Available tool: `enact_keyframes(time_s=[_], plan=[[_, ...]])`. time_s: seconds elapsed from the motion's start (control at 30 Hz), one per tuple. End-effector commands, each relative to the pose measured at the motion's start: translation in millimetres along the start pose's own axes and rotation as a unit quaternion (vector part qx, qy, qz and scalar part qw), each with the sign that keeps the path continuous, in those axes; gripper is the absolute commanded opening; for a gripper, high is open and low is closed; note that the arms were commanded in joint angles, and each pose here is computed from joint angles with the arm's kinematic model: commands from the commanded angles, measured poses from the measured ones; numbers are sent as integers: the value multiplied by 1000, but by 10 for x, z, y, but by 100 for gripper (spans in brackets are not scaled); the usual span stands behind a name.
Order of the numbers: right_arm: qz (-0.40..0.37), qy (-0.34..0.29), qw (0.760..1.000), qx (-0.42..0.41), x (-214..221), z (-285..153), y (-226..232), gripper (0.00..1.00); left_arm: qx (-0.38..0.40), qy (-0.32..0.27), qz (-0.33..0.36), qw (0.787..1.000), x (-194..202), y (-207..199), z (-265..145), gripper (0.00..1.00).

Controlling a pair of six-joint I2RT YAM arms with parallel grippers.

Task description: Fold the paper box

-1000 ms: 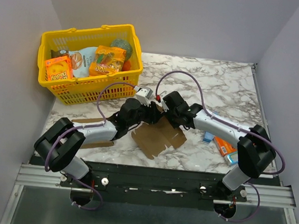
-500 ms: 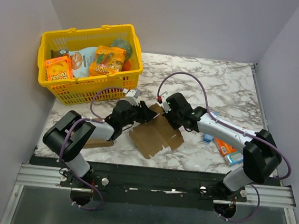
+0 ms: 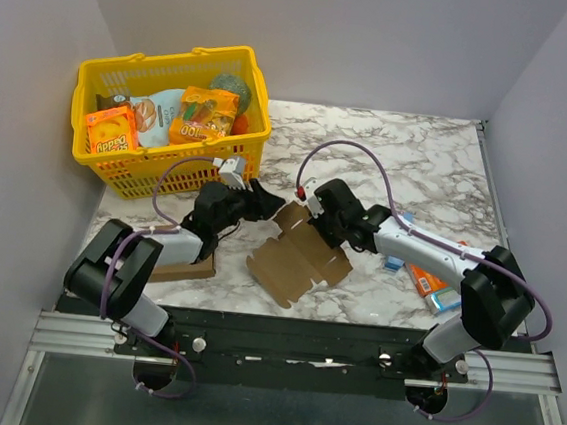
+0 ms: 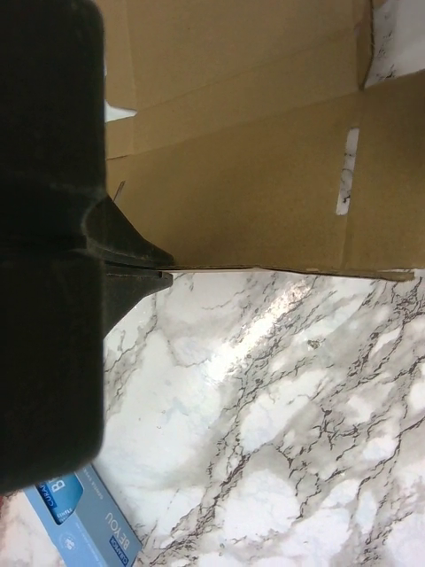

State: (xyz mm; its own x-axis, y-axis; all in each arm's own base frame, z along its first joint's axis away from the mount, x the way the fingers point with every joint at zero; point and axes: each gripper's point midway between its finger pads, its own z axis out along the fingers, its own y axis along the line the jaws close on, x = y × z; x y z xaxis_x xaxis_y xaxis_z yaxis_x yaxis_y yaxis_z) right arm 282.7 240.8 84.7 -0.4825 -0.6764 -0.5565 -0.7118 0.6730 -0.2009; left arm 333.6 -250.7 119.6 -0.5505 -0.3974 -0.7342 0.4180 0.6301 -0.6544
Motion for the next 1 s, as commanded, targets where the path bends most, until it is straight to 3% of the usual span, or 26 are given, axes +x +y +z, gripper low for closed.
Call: enact_keyframes(time_s=[0.0, 0.5, 0.63, 0.97], plan=[[-24, 6, 1000, 9, 46, 16, -17, 1, 2, 0, 23, 1000, -224, -39, -149, 64], [-20, 1, 1000, 7, -47, -1, -7, 1, 42, 11, -17, 999, -299, -429, 29, 50], [-19, 6, 1000, 5, -31, 8, 10, 1, 47, 15, -17, 999, -243, -581, 107, 50], [-21, 6, 1000, 3, -35, 7, 36, 1, 10, 55, -65, 996, -22, -457, 326, 54]])
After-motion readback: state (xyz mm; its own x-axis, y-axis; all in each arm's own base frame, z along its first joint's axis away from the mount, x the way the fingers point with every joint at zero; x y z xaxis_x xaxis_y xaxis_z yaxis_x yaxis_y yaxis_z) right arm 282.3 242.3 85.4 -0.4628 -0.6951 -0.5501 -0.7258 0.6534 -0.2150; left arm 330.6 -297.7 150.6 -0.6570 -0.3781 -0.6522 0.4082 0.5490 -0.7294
